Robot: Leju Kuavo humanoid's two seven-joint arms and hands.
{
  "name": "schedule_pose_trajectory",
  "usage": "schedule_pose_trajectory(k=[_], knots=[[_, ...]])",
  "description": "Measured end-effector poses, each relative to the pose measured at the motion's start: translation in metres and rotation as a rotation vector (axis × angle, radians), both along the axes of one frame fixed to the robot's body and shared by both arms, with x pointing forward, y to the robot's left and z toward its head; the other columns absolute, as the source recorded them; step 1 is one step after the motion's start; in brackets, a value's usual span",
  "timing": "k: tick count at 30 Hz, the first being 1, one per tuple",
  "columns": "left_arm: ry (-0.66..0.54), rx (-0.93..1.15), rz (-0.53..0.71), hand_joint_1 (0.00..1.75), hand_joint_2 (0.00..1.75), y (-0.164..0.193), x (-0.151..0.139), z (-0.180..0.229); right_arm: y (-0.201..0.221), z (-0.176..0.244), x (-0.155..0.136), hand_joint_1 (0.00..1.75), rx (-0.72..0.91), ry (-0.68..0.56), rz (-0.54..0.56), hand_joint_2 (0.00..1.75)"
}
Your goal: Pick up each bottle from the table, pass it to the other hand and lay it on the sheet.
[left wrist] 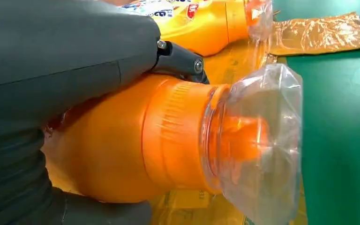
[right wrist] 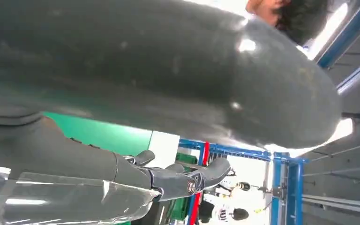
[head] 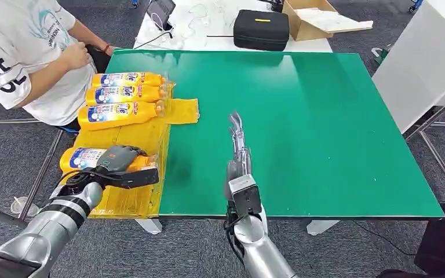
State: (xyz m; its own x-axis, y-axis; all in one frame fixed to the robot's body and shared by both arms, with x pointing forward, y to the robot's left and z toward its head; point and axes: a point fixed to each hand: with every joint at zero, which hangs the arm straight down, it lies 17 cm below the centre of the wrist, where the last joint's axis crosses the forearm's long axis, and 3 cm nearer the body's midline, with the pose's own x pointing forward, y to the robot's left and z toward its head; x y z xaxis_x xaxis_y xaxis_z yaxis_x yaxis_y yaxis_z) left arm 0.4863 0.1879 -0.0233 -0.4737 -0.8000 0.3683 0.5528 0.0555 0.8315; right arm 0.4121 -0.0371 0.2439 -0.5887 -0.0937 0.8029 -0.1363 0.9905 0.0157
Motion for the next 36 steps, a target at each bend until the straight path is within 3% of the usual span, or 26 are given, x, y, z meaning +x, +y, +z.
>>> schedule_pose_trajectory(k=[2, 3, 13, 22, 25, 29, 30, 32, 33, 36], knots=[[0.027, -0.017, 0.001, 0.00, 1.75, -0.001, -0.003, -0.002, 0.002, -0.001, 0.000, 0.00, 0.001, 0.003, 0.007, 0.00], [0.040, -0.033, 0.001, 0.00, 0.00, -0.002, -0.005, -0.002, 0.002, -0.002, 0.000, 0.00, 0.001, 0.005, 0.008, 0.00], [0.180, -0.214, 0.001, 0.00, 0.00, -0.015, -0.020, 0.004, 0.009, -0.008, 0.002, 0.00, 0.001, 0.025, 0.024, 0.00], [0.268, -0.566, 0.077, 0.00, 0.00, -0.028, -0.022, 0.034, 0.013, -0.015, 0.006, 0.00, -0.010, 0.043, 0.034, 0.00], [0.158, -0.791, 0.194, 0.00, 0.00, -0.031, -0.006, 0.063, 0.015, -0.020, 0.007, 0.00, -0.024, 0.056, 0.033, 0.00], [-0.220, -1.120, 0.484, 0.00, 0.00, 0.002, 0.033, 0.142, 0.019, -0.026, 0.008, 0.00, -0.049, 0.085, 0.019, 0.00], [-0.285, -1.182, 0.532, 0.00, 0.00, 0.011, 0.036, 0.159, 0.020, -0.027, 0.008, 0.00, -0.054, 0.088, 0.015, 1.75], [-0.376, -1.296, 0.601, 0.00, 0.00, 0.029, 0.036, 0.187, 0.021, -0.028, 0.006, 0.00, -0.071, 0.082, -0.002, 1.75], [-0.420, -1.368, 0.628, 0.00, 1.75, 0.039, 0.034, 0.204, 0.019, -0.028, 0.005, 0.00, -0.081, 0.074, -0.019, 1.75], [-0.505, -1.521, 0.659, 0.00, 1.75, 0.057, 0.020, 0.237, 0.009, -0.030, -0.002, 0.00, -0.102, 0.037, -0.086, 1.75]])
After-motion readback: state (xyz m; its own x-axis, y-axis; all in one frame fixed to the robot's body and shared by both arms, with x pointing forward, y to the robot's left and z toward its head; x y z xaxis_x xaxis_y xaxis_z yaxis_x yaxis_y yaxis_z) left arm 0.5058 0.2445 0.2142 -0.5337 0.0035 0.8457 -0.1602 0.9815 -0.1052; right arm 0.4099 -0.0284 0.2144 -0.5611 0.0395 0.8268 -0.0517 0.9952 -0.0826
